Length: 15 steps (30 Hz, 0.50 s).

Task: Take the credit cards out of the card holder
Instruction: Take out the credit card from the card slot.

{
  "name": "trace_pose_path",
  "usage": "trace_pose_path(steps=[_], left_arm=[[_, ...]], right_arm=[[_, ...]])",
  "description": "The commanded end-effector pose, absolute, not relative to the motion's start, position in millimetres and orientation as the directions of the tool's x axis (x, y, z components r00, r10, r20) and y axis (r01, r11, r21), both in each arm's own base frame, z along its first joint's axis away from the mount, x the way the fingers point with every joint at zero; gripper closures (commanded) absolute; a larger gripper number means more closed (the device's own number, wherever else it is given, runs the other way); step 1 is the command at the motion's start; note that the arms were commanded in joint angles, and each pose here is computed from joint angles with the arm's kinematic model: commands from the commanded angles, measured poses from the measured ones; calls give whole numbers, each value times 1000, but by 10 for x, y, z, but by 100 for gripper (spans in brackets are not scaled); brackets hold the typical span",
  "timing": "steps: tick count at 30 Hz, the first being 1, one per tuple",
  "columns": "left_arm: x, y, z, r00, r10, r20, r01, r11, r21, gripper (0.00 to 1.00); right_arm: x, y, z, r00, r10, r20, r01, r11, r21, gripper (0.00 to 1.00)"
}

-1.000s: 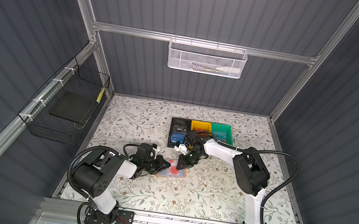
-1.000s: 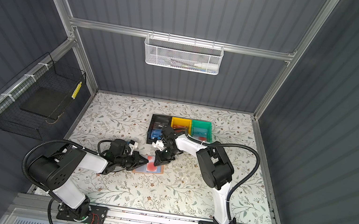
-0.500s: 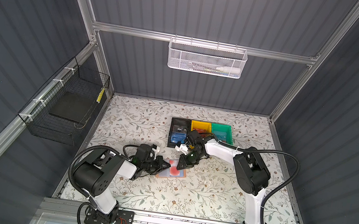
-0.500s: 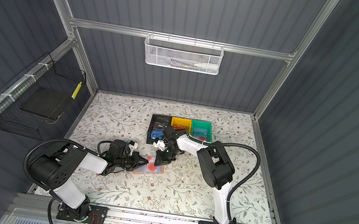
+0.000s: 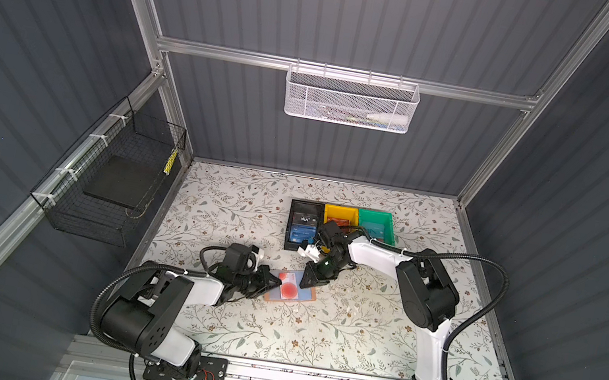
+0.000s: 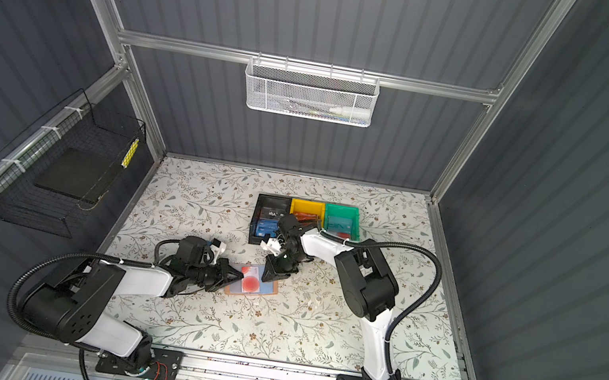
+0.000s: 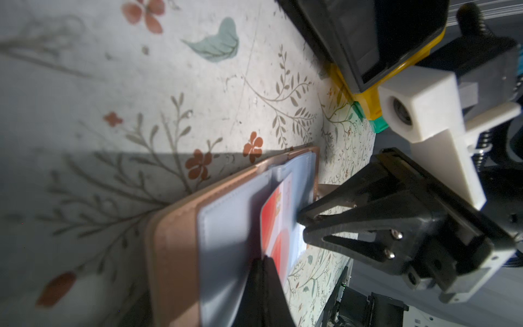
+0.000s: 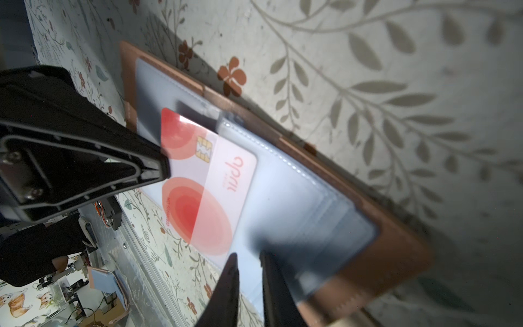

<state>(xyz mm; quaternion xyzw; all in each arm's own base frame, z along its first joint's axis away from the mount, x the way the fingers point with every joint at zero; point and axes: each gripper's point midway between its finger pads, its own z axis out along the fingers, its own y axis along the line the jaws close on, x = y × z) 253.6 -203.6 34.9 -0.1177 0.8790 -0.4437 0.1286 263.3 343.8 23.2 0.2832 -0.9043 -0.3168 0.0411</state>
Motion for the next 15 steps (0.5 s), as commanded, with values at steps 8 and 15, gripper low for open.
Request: trace_pose_path(steps=[8, 15], left_arm=[[2402, -1771, 325, -944, -309, -117, -139, 693, -707, 95], [2427, -1683, 592, -932, -314, -181, -108, 717, -688, 94]], right_arm=[[2602, 3305, 338, -833, -545, -96, -498, 663, 559, 78], [2602, 3362, 712, -803, -576, -153, -545, 606, 580, 75]])
